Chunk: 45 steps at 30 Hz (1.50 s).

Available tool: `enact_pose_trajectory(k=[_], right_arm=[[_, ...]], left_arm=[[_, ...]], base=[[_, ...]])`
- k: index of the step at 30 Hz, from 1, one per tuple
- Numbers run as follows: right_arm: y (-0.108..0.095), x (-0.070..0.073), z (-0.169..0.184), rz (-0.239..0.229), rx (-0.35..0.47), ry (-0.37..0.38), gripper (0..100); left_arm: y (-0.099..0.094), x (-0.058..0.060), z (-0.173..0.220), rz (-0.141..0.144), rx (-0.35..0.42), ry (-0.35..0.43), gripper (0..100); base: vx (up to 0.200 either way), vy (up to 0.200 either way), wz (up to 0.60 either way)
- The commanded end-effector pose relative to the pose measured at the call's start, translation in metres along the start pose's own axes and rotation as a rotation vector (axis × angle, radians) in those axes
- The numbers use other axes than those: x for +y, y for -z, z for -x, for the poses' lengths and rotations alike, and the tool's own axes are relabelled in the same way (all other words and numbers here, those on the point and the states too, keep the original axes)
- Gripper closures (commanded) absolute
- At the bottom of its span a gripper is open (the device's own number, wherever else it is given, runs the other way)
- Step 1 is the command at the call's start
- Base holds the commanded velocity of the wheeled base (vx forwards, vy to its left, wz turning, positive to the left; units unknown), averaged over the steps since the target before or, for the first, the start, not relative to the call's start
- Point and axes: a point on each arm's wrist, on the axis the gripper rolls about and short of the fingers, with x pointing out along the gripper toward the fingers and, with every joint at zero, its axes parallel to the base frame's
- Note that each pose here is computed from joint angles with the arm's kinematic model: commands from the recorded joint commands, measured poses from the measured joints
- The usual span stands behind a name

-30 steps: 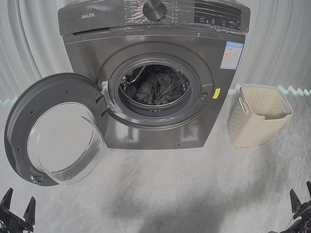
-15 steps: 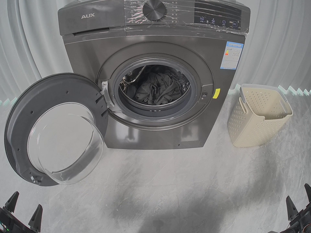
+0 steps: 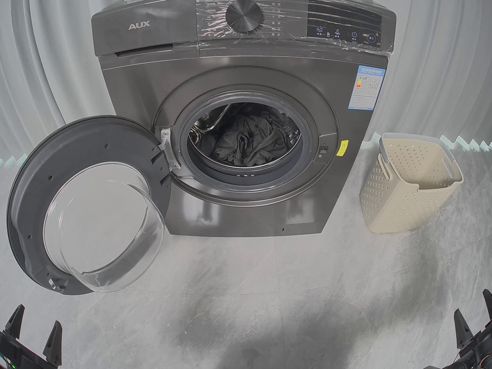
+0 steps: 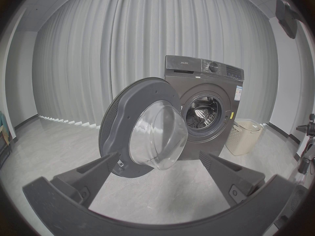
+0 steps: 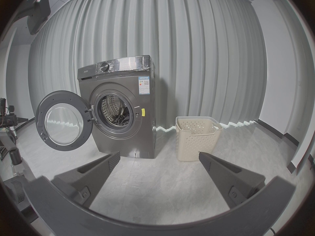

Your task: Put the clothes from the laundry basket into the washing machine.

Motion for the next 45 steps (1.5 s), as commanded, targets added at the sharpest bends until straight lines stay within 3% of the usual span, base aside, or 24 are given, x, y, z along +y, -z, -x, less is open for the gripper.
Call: enact_pose_trajectory(k=[1, 5, 14, 20, 35, 45], right_arm=[[0.0047, 0.0, -0.0007, 0.0, 0.01, -0.001, 0], [0.0047, 0.0, -0.0007, 0.0, 0.01, -0.001, 0], [0.0047, 0.0, -0.0007, 0.0, 0.01, -0.001, 0], [0.0047, 0.0, -0.0007, 0.0, 0.01, -0.001, 0], [0.0047, 0.0, -0.0007, 0.0, 0.01, -0.001, 0], [0.0047, 0.0, -0.0007, 0.0, 0.01, -0.001, 0]], left_arm=[[0.0065, 0.0002, 0.0013, -0.008, -0.007, 0.008, 0], [0.0065, 0.0002, 0.0013, -0.008, -0.007, 0.006, 0], [0.0065, 0.0002, 0.0013, -0.007, -0.007, 0.009, 0], [0.0065, 0.0002, 0.0013, -0.007, -0.007, 0.008, 0], [0.0065, 0.0002, 0.0015, -0.007, -0.009, 0.008, 0], [0.0065, 0.0002, 0.0013, -0.007, -0.007, 0.009, 0]], base=[[0.0, 0.0, 0.0], [0.0, 0.0, 0.0], [-0.2, 0.0, 0.0], [0.0, 0.0, 0.0], [0.0, 0.2, 0.0], [-0.08, 0.0, 0.0]])
